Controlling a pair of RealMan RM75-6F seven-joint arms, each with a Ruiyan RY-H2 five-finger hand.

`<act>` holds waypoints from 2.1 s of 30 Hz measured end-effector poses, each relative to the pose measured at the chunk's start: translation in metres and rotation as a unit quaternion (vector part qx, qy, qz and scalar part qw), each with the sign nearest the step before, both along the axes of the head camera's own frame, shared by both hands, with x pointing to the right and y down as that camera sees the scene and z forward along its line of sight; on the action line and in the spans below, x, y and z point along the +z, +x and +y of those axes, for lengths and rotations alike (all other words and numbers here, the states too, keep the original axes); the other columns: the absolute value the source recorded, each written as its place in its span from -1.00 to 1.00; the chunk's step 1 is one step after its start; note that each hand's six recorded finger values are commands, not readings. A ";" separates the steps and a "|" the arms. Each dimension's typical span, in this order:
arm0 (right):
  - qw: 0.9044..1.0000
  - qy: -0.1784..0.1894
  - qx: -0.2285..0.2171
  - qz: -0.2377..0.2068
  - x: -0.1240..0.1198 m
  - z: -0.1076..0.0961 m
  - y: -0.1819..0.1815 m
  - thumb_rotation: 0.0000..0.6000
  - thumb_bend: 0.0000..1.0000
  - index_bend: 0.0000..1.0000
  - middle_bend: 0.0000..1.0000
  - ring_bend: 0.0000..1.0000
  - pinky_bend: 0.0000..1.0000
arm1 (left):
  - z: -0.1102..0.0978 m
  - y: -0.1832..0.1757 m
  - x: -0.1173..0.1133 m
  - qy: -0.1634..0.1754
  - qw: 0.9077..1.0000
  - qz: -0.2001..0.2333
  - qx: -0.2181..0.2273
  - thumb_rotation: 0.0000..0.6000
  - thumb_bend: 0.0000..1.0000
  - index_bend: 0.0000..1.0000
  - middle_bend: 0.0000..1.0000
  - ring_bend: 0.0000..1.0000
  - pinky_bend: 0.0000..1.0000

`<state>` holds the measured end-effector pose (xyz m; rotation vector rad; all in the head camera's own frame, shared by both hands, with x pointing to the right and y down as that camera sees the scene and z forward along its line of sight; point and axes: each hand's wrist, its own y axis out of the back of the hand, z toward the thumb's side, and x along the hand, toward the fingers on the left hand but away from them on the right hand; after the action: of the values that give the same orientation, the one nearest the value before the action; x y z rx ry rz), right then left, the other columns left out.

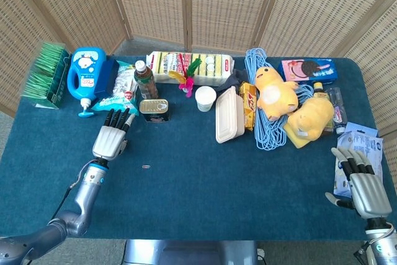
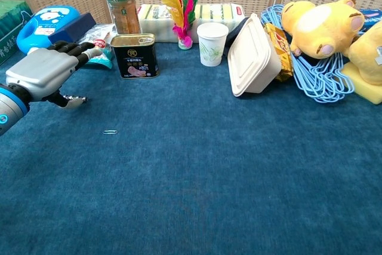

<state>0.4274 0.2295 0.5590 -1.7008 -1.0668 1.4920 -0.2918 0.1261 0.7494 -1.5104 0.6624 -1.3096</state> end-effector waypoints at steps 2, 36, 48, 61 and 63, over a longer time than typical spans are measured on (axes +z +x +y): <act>1.000 0.001 0.000 -0.001 -0.001 0.000 0.000 1.00 -1.00 -1.00 -1.00 -1.00 -1.00 | 0.002 -0.004 -0.002 -0.001 1.000 0.005 -0.004 1.00 0.01 -1.00 -1.00 -1.00 -1.00; 1.000 -0.006 -0.012 -0.006 0.000 0.003 -0.008 1.00 -1.00 -1.00 -1.00 -1.00 -1.00 | 0.003 -0.084 -0.017 -0.054 0.998 -0.008 -0.033 1.00 -0.01 -0.13 -1.00 -0.90 -1.00; 1.000 -0.007 -0.011 -0.007 0.000 0.003 -0.008 1.00 -1.00 -1.00 -1.00 -1.00 -1.00 | -0.001 -0.076 -0.009 -0.062 0.997 -0.020 -0.041 1.00 -0.01 -0.09 -1.00 -0.88 -1.00; 1.000 -0.011 -0.010 -0.007 0.002 0.003 -0.008 1.00 -1.00 -1.00 -1.00 -1.00 -1.00 | -0.011 -0.067 -0.008 -0.073 0.996 -0.021 -0.056 1.00 0.16 -0.07 -1.00 -0.85 -1.00; 1.000 -0.011 -0.011 -0.008 0.002 0.003 -0.008 1.00 -1.00 -1.00 -1.00 -1.00 -1.00 | -0.011 -0.067 -0.007 -0.073 0.995 -0.024 -0.056 1.00 0.16 -0.07 -1.00 -0.85 -1.00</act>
<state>0.4192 0.2324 0.5608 -1.7365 -1.0399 1.4850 -0.3588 0.1148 0.7419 -1.5731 0.6402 -1.5031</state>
